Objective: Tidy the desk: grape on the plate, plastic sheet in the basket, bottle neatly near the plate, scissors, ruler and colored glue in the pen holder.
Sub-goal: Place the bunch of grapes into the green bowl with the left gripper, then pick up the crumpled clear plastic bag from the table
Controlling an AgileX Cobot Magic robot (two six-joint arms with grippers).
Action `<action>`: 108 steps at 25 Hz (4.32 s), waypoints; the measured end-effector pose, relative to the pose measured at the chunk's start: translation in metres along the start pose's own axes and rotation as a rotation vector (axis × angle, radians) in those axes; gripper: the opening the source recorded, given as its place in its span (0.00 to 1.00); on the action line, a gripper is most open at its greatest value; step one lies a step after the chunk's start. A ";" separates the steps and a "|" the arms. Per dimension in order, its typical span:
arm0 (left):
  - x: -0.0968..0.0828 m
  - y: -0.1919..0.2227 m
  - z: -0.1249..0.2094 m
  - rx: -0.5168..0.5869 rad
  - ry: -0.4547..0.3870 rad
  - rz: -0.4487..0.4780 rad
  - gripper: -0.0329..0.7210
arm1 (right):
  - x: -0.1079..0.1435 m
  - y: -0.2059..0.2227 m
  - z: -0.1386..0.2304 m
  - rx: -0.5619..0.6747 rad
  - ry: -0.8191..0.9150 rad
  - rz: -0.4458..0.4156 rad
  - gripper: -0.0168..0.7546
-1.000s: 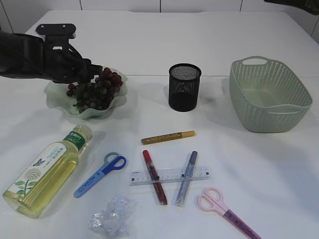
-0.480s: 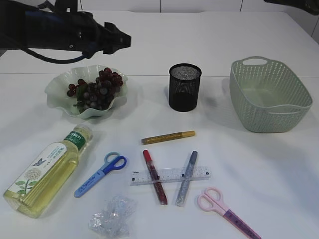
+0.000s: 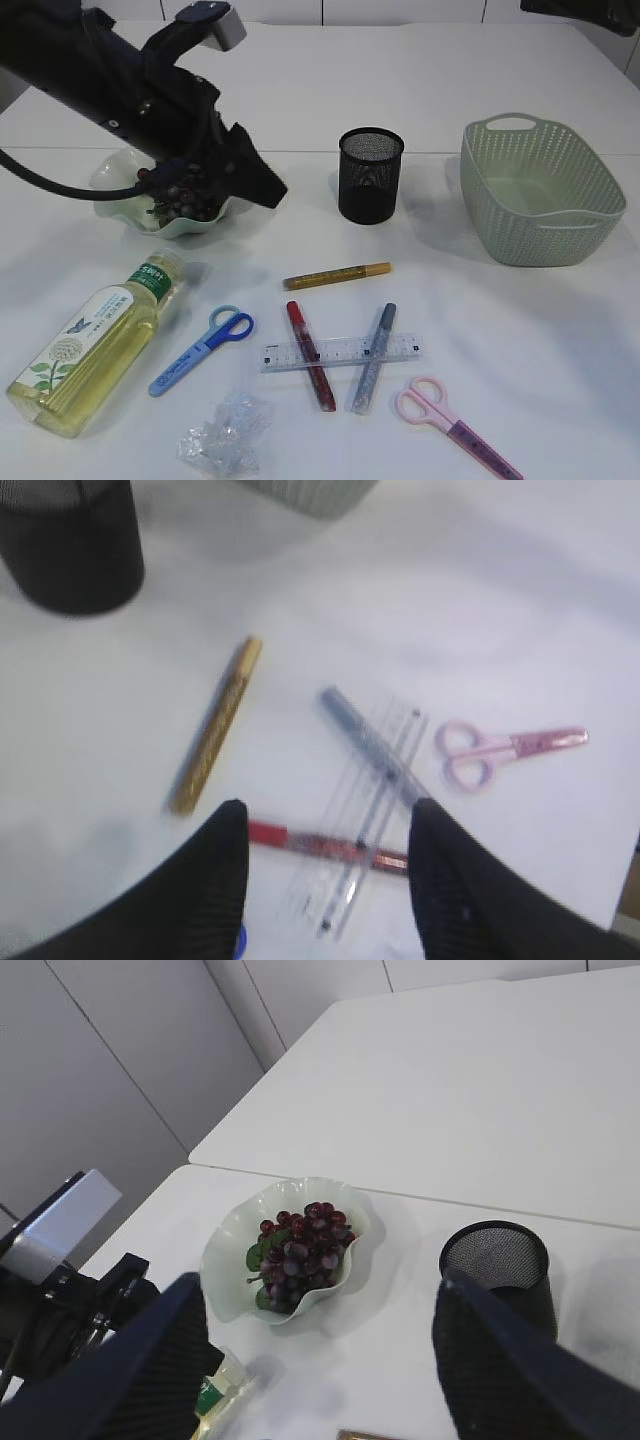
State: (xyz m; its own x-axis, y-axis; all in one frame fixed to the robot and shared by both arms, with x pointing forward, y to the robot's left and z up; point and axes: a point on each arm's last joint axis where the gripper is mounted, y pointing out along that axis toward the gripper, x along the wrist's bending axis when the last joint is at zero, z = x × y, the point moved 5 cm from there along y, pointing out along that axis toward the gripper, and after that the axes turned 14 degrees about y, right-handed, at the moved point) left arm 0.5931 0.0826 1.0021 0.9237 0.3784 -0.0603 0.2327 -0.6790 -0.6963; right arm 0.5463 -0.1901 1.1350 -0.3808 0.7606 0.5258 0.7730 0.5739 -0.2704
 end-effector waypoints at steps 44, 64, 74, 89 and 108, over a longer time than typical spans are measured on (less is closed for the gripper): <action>-0.106 0.007 0.080 0.669 -0.511 -0.138 0.61 | -0.030 -0.052 0.107 0.822 0.246 0.357 0.73; -0.110 0.072 0.117 0.813 -0.393 -0.105 0.83 | -0.035 -0.055 0.108 0.837 0.217 0.390 0.73; -0.108 0.089 0.133 0.858 -0.400 -0.097 0.82 | -0.035 -0.055 0.108 0.837 0.217 0.390 0.73; -0.107 0.091 0.132 0.842 -0.394 -0.102 0.32 | -0.035 -0.055 0.108 0.837 0.217 0.390 0.73; -0.109 0.084 0.132 0.900 -0.376 -0.086 0.11 | -0.035 -0.055 0.108 0.837 0.217 0.390 0.73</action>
State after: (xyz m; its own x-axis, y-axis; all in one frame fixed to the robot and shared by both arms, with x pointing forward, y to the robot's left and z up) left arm 0.4720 0.0680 0.8557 0.7209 0.6860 -0.0986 -0.1681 0.0350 -0.9851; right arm 0.4623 -0.2157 1.0448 -0.0047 0.9198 0.3923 0.1785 0.3868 -0.9048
